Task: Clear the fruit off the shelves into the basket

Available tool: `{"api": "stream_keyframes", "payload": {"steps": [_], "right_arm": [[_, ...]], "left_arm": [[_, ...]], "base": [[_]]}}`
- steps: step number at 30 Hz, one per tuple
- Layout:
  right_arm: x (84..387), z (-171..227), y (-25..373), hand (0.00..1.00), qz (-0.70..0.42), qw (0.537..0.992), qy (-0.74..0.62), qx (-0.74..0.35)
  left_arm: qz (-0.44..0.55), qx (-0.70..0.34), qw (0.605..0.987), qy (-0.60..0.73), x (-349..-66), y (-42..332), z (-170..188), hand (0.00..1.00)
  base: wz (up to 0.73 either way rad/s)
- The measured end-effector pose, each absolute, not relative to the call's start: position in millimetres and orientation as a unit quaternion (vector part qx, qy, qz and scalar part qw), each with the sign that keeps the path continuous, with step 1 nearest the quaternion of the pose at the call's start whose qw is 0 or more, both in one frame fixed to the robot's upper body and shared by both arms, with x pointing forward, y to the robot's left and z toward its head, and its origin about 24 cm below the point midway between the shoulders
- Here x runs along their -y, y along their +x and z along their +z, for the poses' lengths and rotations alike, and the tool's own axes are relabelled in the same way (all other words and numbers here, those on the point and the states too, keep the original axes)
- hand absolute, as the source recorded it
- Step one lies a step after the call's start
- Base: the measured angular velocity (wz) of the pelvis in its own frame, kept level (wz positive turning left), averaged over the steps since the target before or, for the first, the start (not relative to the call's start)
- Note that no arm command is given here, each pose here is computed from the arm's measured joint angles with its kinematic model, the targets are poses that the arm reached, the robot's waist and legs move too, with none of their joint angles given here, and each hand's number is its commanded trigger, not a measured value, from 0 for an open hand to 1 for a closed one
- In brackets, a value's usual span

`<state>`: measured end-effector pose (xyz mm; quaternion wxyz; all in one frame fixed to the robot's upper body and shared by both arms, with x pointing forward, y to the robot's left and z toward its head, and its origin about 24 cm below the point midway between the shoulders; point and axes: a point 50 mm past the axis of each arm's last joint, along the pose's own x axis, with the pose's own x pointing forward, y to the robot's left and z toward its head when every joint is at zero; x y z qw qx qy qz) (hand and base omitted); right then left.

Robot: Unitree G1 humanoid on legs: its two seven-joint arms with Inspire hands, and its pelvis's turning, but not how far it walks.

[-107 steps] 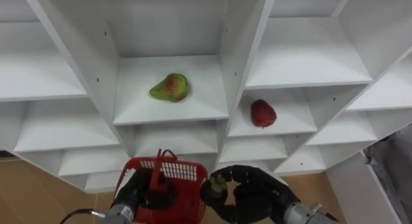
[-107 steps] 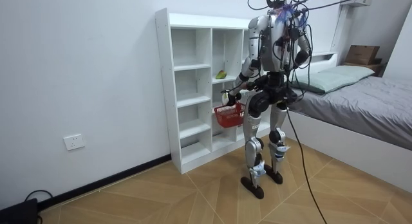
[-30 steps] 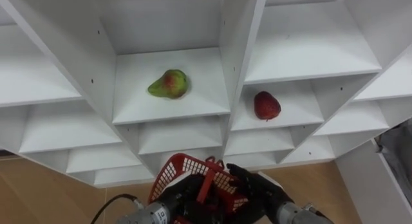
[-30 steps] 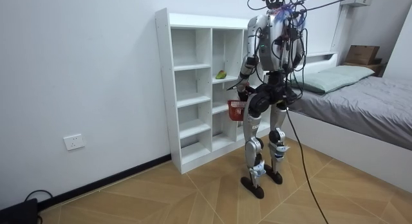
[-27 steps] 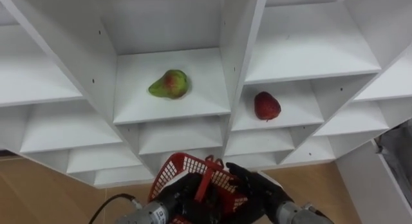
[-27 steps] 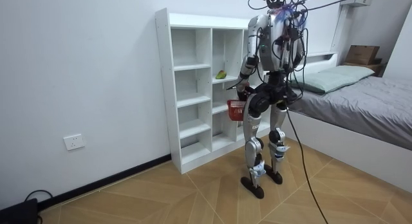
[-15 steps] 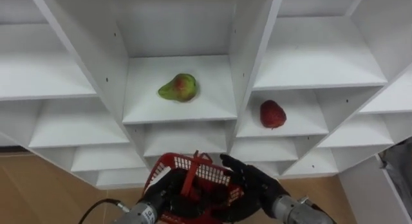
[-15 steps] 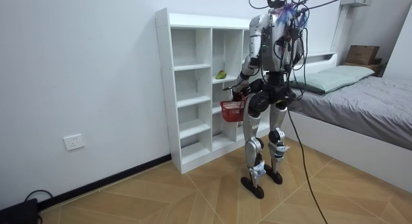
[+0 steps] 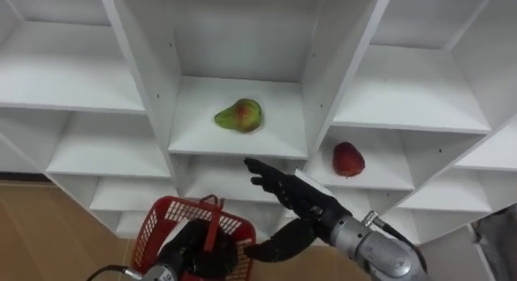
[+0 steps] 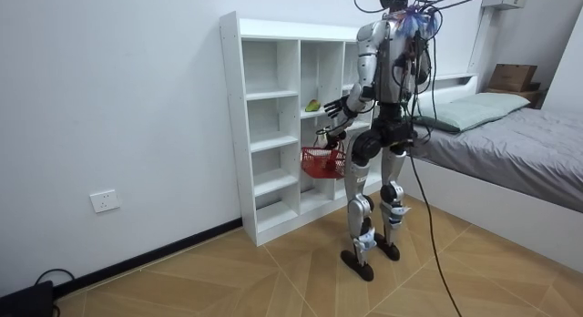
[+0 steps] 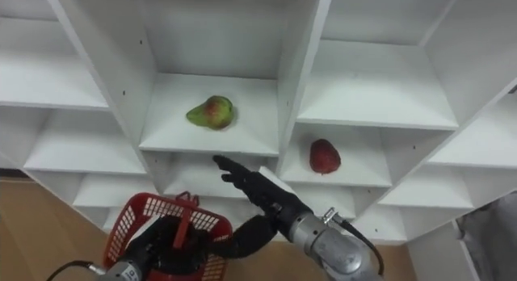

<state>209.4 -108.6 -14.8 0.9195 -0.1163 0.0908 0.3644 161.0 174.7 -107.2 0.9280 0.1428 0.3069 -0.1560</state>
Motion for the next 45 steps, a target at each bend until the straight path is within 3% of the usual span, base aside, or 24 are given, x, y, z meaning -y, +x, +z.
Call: {"api": "stream_keyframes", "payload": {"steps": [12, 30, 45], "right_arm": [[94, 48, 226, 0.0, 0.398, 0.906, -0.133, 0.046], [103, 78, 252, 0.0, 0.312, 0.93, -0.157, 0.113], [136, 57, 284, 0.0, 0.228, 0.952, -0.2, 0.049]], "left_arm": [[-0.144, -0.298, 0.931, 0.153, -181, 162, -103, 1.0], [-0.129, -0.301, 0.924, 0.198, -201, 156, -101, 1.0], [-0.119, -0.334, 0.908, 0.224, -218, 152, -102, 1.0]], "base": [[0.03], [0.09], [0.18]]}}
